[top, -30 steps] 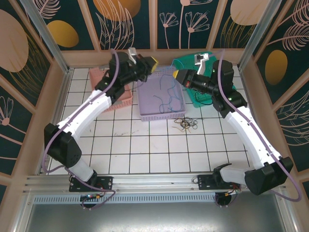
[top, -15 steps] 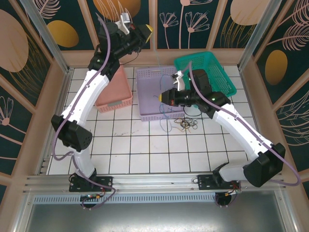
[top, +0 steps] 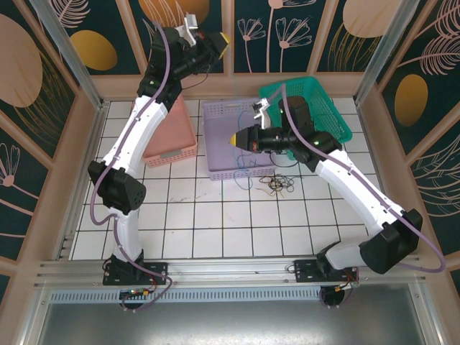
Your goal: Untangle the cables
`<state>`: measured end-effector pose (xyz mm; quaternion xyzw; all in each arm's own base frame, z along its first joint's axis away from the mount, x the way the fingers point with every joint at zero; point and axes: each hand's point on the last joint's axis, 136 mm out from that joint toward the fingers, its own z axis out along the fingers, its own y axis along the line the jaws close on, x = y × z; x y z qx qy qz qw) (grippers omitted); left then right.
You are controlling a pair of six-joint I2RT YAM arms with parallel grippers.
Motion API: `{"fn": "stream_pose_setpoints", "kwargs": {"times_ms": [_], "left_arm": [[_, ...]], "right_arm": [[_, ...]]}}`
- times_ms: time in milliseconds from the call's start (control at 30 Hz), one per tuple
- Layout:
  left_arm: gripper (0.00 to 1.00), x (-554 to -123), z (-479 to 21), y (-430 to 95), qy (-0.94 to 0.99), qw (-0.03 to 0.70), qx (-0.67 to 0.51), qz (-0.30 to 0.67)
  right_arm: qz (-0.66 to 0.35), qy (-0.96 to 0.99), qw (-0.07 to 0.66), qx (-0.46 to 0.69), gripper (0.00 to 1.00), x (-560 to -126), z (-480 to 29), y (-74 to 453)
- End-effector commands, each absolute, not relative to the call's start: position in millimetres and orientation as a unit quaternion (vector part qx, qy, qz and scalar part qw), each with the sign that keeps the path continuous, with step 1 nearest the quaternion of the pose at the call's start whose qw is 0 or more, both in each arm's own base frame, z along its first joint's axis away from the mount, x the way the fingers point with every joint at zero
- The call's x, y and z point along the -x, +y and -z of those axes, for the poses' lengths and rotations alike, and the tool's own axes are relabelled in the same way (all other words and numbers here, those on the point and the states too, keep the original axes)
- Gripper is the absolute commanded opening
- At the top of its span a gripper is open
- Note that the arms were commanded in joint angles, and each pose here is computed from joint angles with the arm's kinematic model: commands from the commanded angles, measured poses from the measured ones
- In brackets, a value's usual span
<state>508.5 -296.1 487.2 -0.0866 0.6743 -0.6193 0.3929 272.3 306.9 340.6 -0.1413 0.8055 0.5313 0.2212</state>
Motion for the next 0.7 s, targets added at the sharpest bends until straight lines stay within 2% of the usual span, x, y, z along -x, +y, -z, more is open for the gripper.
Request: {"fn": "stream_pose_setpoints", "kwargs": {"times_ms": [0, 233, 467, 667], "left_arm": [[0.0, -515, -511, -283, 0.645, 0.441, 0.073, 0.62], [0.0, -529, -515, -276, 0.629, 0.464, 0.082, 0.618], [0.0, -557, -485, -278, 0.633, 0.463, 0.086, 0.614], [0.0, -585, -431, -286, 0.668, 0.446, 0.094, 0.589]], "right_arm": [[-0.558, 0.788, 0.226, 0.13, 0.0, -286, -369, 307], [-0.531, 0.795, 0.276, 0.1, 0.0, -356, -376, 293], [-0.468, 0.83, 0.298, 0.056, 0.0, -413, -339, 278], [-0.399, 0.874, 0.277, 0.005, 0.0, -430, -282, 263]]}}
